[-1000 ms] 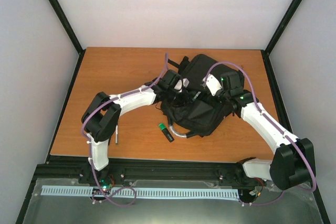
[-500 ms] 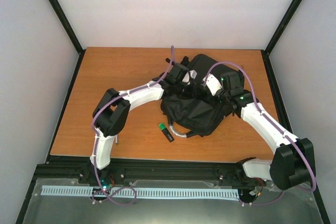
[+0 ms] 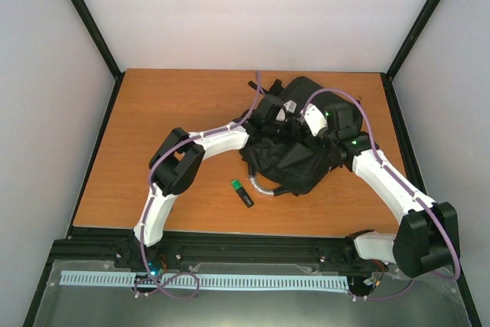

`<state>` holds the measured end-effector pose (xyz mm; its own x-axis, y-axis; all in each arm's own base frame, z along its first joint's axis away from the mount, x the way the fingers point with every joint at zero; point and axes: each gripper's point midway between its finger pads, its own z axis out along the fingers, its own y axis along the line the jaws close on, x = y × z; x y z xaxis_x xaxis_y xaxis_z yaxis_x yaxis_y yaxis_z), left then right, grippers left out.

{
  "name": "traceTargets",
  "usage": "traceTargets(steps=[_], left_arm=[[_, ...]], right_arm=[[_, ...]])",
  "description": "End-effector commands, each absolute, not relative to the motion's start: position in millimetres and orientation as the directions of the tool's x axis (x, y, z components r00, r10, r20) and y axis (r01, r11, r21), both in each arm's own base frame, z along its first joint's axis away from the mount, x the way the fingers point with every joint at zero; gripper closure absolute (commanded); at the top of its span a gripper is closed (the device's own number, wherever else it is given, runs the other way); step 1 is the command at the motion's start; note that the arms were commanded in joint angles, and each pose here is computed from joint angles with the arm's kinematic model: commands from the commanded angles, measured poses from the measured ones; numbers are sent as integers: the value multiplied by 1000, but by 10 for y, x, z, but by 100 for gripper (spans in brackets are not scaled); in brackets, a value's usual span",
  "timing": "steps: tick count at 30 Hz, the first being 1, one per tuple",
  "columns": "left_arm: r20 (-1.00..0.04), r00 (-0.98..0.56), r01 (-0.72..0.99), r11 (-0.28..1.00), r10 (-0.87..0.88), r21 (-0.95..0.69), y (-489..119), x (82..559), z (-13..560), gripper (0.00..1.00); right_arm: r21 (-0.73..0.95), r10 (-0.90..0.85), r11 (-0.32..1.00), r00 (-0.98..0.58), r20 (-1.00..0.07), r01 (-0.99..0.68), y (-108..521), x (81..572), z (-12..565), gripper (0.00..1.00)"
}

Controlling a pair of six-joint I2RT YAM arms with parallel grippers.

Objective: Pack the student bag
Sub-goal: Place the stationery in the student bag.

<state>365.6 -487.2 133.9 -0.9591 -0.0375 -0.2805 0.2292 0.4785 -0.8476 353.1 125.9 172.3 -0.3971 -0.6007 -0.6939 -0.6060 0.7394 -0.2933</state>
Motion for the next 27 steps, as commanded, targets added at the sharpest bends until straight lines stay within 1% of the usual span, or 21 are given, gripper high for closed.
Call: traceTargets(steps=[1, 7, 10, 13, 17, 20, 24, 27], left_arm=[[-384, -923, 343, 365, -41, -865, -4974, 3555, 1914, 68], [-427, -904, 386, 394, -17, -834, -4754, 3373, 2107, 53], [-442, -897, 400, 422, -2, -814, -4643, 3297, 2173, 48], [-442, -897, 399, 465, 19, -790, -4519, 3219, 2179, 46], [-427, -903, 383, 553, 54, -740, -4282, 3085, 2091, 46], [-458, -886, 394, 624, 63, -675, -3992, 2976, 2072, 45], [-475, -877, 373, 732, 77, -570, -3558, 2830, 1882, 45], [-443, -893, 325, 803, 85, -500, -3246, 2688, 1650, 45]], right_arm=[[-302, -580, 753, -373, -724, -585, 1273, 3607, 1792, 97], [-301, -580, 761, -393, -714, -575, 1216, 3631, 1733, 97], [-305, -582, 762, -398, -709, -572, 1198, 3642, 1713, 97], [-306, -582, 764, -401, -707, -568, 1179, 3647, 1699, 97], [-300, -590, 757, -409, -697, -580, 1184, 3641, 1634, 97], [-266, -596, 739, -418, -685, -619, 1244, 3602, 1528, 97], [-200, -600, 714, -440, -668, -671, 1346, 3548, 1355, 97], [-167, -607, 702, -460, -648, -692, 1381, 3533, 1241, 97]])
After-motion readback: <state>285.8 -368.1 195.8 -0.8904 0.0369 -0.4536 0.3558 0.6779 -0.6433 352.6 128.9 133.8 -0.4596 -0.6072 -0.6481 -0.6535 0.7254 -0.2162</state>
